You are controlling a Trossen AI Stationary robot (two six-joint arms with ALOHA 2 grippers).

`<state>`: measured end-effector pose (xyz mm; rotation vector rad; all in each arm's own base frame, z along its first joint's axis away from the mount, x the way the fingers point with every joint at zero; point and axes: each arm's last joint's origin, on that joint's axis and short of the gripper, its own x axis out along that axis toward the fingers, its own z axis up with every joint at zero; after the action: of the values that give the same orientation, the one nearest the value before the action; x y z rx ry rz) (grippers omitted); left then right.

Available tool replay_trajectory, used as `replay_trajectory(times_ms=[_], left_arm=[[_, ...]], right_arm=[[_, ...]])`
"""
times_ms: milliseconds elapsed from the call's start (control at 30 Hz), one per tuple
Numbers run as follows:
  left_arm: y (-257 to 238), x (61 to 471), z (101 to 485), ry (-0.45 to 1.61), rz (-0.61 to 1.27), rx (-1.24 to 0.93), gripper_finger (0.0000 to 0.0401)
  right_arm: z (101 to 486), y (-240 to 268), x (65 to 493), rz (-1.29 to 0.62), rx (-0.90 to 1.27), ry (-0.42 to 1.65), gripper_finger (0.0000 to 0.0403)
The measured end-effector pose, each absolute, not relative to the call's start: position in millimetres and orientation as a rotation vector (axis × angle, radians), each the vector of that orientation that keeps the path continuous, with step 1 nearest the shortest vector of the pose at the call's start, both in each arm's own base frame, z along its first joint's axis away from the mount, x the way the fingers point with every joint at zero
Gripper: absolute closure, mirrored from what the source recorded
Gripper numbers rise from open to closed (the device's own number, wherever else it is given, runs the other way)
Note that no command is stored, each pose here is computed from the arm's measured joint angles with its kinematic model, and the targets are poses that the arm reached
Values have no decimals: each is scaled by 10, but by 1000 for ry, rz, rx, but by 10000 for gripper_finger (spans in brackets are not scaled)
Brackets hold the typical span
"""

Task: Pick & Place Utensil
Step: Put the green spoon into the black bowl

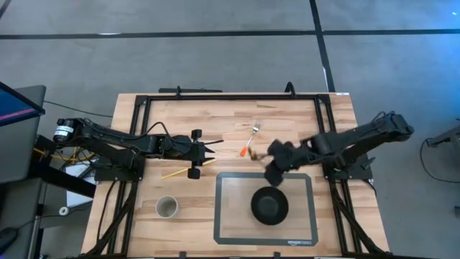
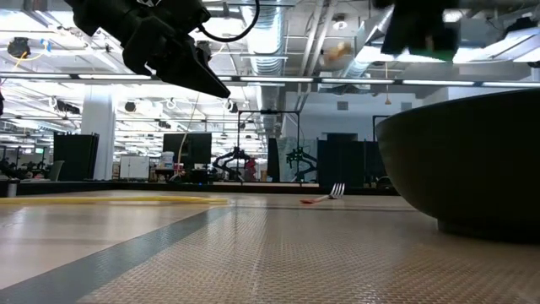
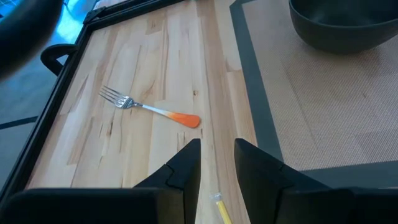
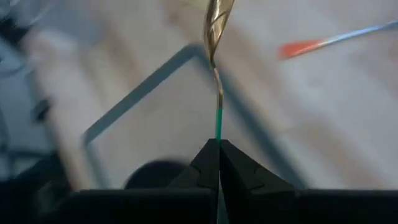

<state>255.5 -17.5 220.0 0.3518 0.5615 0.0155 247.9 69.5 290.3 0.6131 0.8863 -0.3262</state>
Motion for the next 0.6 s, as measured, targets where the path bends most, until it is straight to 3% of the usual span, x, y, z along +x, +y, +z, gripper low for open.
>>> replay_trajectory(times_ms=[367,600], left_arm=[[-176,2555,2198,562,16,349,302],[-176,2555,2198,562,16,349,302]], right_arm=[[2795,1714,2632,-268,845,1285,402],[2644,2010,2621,-305,922,1471,402]])
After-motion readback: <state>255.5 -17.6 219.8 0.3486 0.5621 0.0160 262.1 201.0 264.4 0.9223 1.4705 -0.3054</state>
